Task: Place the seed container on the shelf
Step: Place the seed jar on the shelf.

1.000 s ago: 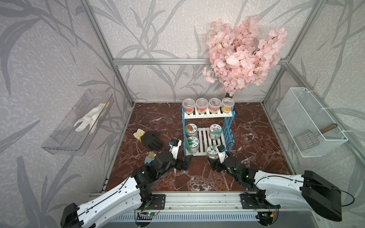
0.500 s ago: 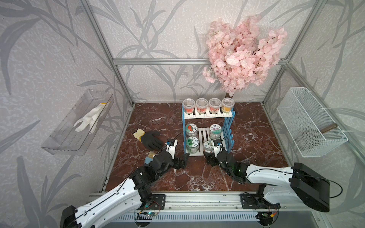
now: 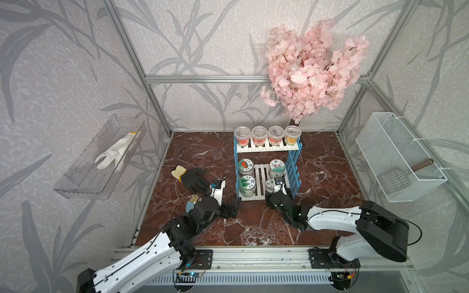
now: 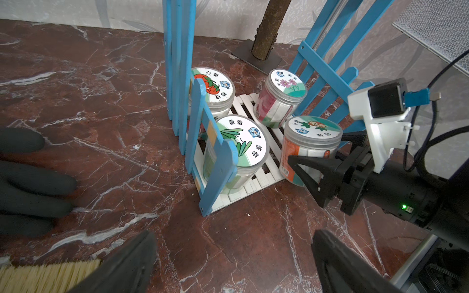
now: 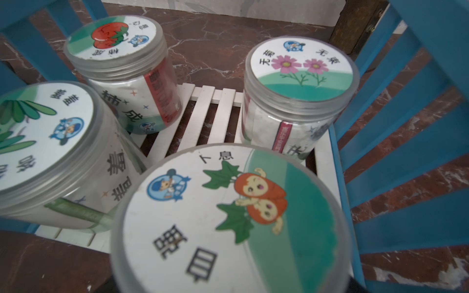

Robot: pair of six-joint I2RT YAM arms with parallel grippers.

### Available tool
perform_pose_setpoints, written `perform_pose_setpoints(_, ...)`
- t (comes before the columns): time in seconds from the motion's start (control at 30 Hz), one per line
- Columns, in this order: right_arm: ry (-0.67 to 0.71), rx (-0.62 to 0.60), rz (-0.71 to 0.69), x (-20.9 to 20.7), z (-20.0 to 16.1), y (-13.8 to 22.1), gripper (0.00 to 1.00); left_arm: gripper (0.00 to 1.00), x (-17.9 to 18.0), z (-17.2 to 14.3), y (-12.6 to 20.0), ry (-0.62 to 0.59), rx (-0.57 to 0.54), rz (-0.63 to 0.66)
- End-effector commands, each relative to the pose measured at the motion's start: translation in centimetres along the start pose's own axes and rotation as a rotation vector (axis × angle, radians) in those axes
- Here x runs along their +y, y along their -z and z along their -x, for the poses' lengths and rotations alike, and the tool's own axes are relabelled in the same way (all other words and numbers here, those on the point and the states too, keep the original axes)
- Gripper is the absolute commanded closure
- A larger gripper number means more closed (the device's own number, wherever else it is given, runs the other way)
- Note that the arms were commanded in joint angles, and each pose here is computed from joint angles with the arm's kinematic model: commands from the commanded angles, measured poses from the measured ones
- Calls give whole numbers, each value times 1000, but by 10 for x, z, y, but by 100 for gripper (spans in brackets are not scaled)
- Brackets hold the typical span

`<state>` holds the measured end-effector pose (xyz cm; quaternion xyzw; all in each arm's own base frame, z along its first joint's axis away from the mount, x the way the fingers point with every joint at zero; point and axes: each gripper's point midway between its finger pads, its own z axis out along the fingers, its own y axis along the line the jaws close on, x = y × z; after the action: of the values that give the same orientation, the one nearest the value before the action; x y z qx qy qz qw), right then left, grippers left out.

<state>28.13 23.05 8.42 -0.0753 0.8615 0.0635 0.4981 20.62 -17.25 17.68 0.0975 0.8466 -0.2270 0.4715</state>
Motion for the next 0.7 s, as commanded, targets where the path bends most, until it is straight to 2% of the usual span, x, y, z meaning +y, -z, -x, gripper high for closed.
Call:
perform_pose_setpoints(0.0, -12, -49, -60, -5, 17, -3, 22, 0, 4, -3, -1, 12, 1, 14)
perform_pose_setpoints(0.37, 16, 6, -96, -12, 4, -14, 21, 0, 2, -1, -2, 16, -6, 8)
perform_pose_setpoints(0.67, 10, 51, -87, -12, 5, -6, 15, 0, 1, -1, -4, 16, -3, 4)
